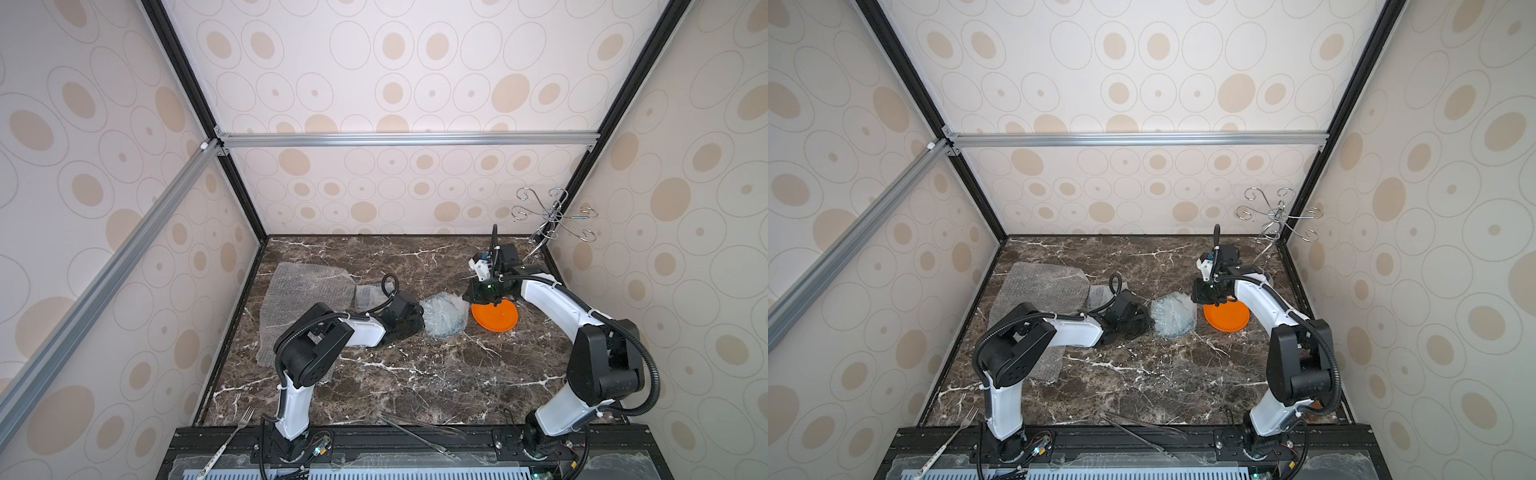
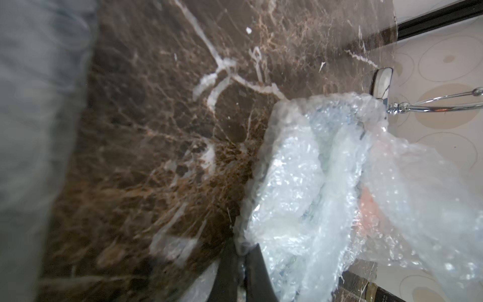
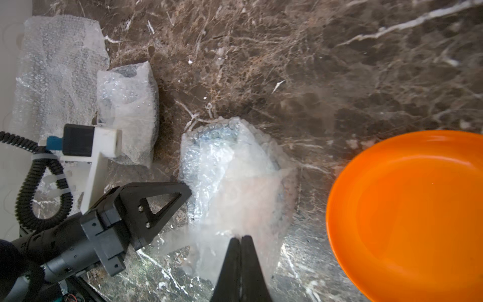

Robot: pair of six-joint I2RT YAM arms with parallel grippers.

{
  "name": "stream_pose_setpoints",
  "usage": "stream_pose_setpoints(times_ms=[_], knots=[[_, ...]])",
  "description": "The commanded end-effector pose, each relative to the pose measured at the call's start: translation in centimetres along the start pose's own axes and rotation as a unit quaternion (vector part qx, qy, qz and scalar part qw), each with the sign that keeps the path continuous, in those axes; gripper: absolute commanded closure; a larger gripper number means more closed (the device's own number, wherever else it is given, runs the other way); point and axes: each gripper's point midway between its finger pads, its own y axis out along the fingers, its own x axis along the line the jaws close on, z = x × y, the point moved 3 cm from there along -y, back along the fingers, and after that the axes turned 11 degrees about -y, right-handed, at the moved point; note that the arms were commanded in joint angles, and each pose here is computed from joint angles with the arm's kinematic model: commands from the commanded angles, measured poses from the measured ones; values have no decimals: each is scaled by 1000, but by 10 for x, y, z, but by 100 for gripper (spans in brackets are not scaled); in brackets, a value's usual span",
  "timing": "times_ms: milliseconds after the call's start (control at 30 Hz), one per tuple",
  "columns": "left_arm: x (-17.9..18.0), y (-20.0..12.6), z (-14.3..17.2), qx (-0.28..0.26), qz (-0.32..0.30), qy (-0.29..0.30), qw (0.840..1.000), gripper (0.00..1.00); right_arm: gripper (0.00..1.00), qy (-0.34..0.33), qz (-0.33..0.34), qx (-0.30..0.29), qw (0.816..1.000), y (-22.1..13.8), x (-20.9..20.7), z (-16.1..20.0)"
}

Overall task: Unpack dinner plates from bubble wrap
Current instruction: Unwrap the bubble wrap at the center of the board.

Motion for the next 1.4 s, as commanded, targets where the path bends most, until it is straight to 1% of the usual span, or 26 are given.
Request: stream_pose_setpoints(times_ms=[0,67,200,233,333,400,500,567,667,800,900,967,1167,1367], knots=[[19,-7,2,6,-45,7,999,100,94,8,43,10,999,-12,-10,7],[17,-8,2,7,-42,7,999,100,87,13,60,11,998,-16,-15,9],[10,-10,1,8,-34,12,999,100,63,10,75,6,997,-29,-15,10],[10,-10,1,8,-34,12,999,99,59,7,73,1,997,-33,-12,9],[6,-12,1,7,-29,15,999,94,54,-2,76,-10,997,-48,-5,8],[2,-14,-1,5,-24,15,1000,93,53,-18,87,-15,996,-58,4,7],[-2,-14,-1,6,-19,16,1000,93,53,-50,92,-18,994,-68,27,5],[-4,-14,-2,5,-17,16,1000,93,53,-84,84,-5,993,-66,53,10],[-6,-13,-2,7,-14,16,1000,93,53,-115,78,22,990,-53,80,25],[-6,-13,-2,6,-14,17,1000,92,53,-129,64,51,988,-23,97,46],[-6,-13,-2,7,-14,17,1000,92,53,-131,53,79,987,1,100,59],[-6,-13,-1,7,-15,17,1000,93,53,-127,48,85,987,13,99,62],[-6,-15,-1,7,-17,18,1000,92,53,-138,61,104,983,37,93,54],[-7,-15,-1,8,-15,18,1000,92,54,-127,91,112,981,55,67,43]])
